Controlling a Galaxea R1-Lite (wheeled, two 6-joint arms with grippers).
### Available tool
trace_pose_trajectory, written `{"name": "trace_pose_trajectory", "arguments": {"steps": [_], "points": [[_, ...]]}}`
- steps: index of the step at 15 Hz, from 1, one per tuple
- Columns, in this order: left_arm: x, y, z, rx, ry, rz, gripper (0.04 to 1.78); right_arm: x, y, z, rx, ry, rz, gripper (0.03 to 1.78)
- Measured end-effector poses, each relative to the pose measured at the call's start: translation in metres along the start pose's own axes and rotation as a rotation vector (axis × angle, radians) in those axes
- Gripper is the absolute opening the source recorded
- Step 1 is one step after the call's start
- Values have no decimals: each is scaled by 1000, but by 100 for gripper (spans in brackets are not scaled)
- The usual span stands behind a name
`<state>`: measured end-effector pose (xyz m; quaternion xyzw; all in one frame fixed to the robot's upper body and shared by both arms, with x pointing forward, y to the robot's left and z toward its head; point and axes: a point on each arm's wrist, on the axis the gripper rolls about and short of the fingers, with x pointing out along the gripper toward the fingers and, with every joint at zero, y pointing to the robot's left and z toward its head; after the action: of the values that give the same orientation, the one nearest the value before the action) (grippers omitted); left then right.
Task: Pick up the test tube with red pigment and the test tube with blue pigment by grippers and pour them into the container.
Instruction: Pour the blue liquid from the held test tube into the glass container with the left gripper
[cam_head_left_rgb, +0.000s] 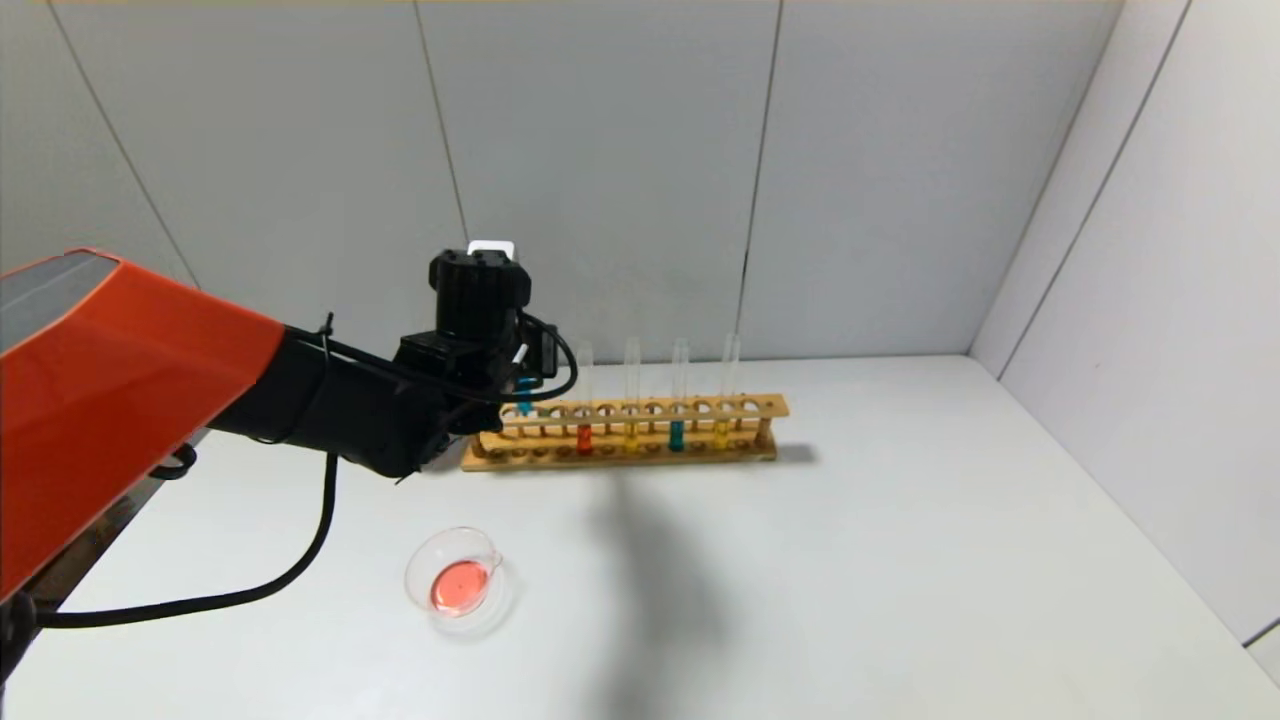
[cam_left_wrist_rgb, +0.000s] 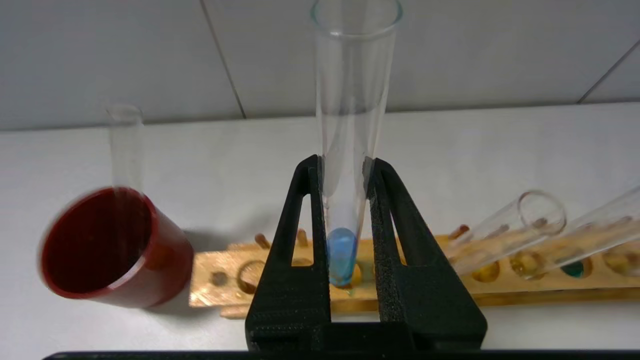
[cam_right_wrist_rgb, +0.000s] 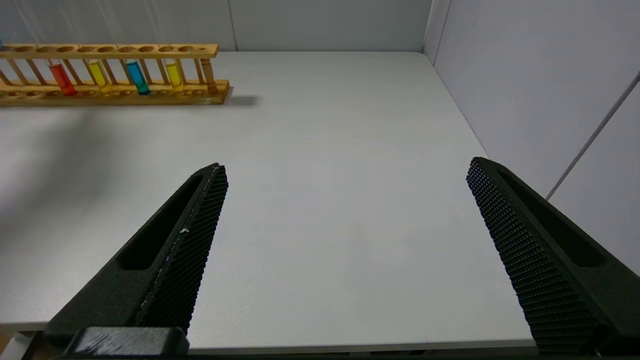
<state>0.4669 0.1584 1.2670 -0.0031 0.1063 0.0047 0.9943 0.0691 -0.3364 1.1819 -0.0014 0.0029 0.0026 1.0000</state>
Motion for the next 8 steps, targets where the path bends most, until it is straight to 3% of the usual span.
{"name": "trace_pose_trajectory", "arguments": {"steps": [8], "points": [[-40, 18, 50, 18, -76, 2, 30, 0, 0, 0, 0, 0, 0, 175]]}}
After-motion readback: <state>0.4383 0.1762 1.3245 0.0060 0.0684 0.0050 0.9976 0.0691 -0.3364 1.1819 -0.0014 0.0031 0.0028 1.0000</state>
